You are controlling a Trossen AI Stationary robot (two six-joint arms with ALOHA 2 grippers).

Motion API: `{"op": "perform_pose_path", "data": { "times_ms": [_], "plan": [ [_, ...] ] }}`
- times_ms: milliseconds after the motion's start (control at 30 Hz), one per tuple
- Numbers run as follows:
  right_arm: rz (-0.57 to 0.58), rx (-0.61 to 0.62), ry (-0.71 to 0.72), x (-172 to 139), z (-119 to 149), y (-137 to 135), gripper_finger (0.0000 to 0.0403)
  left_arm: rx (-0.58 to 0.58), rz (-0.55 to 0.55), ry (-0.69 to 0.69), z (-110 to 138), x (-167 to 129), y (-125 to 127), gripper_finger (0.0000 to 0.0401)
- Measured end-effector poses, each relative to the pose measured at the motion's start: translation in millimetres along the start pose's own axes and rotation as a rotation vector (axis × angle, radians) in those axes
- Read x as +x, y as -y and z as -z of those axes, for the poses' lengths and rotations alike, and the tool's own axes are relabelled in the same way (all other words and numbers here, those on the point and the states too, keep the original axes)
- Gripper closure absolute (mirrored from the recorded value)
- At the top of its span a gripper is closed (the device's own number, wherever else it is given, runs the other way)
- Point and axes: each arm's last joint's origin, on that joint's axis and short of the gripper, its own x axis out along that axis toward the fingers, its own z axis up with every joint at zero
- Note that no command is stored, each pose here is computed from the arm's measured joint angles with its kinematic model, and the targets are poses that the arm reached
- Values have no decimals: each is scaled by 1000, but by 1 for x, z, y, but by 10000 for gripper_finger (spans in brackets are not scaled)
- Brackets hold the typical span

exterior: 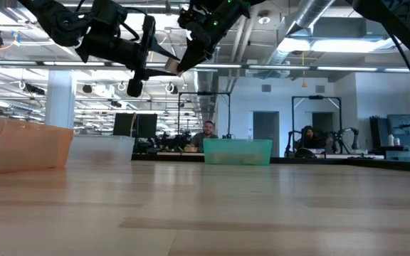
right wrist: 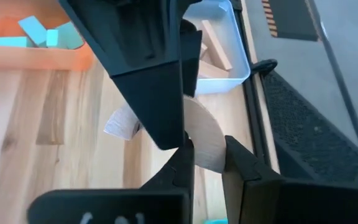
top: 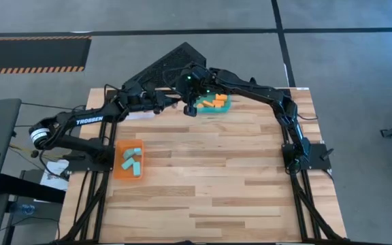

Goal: Sort & place blocks by color
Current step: Put the light brown block into the transparent bin

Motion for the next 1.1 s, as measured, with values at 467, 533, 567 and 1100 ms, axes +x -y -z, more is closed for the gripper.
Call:
{"op": "perform_pose_path", "data": {
  "times_ms": [467,533,567,1100],
  "plan": [
    [6,10,11,-16,-3,2,229,127,-175,47,-9,-19,-11,301],
    [7,54,13,-31,-2,9,210,163,-279,56,-12,-31,-14,301],
    [6,73,7,-37,0,13,201,189,-348,59,-14,-38,-15,301],
    [-111,312,-53,-62,37,68,169,313,-1281,-25,-34,-84,-67,288]
  ]
}}
